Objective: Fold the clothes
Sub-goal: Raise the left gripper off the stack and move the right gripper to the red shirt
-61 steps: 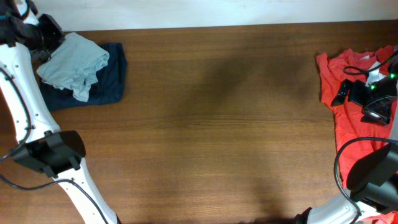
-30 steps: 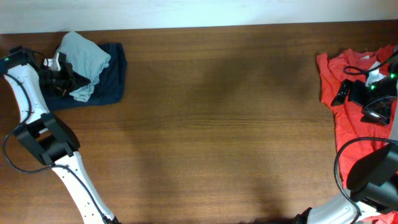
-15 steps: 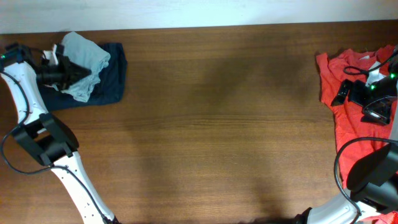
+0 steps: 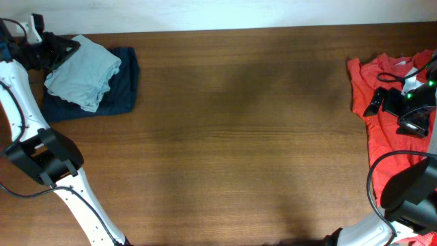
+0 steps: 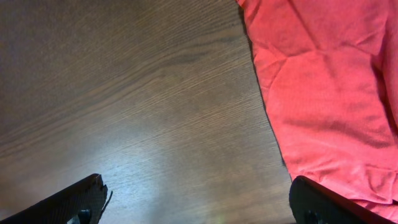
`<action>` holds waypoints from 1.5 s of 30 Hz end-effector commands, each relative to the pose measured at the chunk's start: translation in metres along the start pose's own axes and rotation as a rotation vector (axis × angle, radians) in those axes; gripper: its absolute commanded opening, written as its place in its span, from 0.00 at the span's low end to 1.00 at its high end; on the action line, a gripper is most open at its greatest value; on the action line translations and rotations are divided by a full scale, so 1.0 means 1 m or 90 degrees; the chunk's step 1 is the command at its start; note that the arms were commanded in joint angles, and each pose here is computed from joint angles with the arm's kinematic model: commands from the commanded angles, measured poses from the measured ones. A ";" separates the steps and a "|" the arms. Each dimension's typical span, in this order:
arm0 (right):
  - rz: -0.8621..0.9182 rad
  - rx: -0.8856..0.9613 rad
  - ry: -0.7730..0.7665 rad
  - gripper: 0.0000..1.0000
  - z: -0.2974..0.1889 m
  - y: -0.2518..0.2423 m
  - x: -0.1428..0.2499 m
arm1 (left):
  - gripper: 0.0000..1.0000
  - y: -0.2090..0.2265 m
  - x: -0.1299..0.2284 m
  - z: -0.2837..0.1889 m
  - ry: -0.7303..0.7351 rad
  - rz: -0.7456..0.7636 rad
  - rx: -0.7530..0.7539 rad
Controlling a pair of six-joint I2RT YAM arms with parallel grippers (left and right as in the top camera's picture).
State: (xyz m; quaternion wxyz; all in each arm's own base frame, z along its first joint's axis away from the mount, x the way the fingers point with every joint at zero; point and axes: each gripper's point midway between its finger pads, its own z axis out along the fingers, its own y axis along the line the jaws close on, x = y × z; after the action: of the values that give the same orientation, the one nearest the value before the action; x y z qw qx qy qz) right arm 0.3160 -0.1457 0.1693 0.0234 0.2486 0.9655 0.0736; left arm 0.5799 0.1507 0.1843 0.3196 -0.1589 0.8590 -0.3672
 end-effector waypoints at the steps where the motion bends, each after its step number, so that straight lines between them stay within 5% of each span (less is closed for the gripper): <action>1: -0.001 0.006 -0.007 0.99 -0.003 -0.002 0.000 | 0.13 0.011 -0.009 0.000 -0.025 -0.009 -0.049; 22: -0.001 0.006 -0.007 0.99 -0.003 -0.002 0.000 | 0.15 0.110 0.030 0.078 0.028 -0.058 -0.111; 28: -0.001 0.006 -0.007 0.99 -0.003 -0.002 0.000 | 0.16 0.036 -0.006 0.058 -0.017 -0.021 0.055; 35: -0.001 0.006 -0.007 0.99 -0.003 -0.002 0.000 | 0.17 -0.061 -0.038 0.018 -0.072 0.049 0.127; 40: -0.001 0.006 -0.007 0.99 -0.003 -0.002 0.000 | 0.19 -0.123 -0.031 0.013 -0.078 0.097 0.123; 45: -0.001 0.006 -0.007 0.99 -0.003 -0.002 0.000 | 0.22 -0.136 -0.012 0.030 -0.069 0.073 0.005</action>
State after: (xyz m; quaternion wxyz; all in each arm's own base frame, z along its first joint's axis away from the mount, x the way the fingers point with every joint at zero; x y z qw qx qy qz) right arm 0.3161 -0.1457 0.1693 0.0236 0.2484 0.9656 0.0735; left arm 0.6155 0.0578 0.2536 0.3669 -0.1140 0.8344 -0.3952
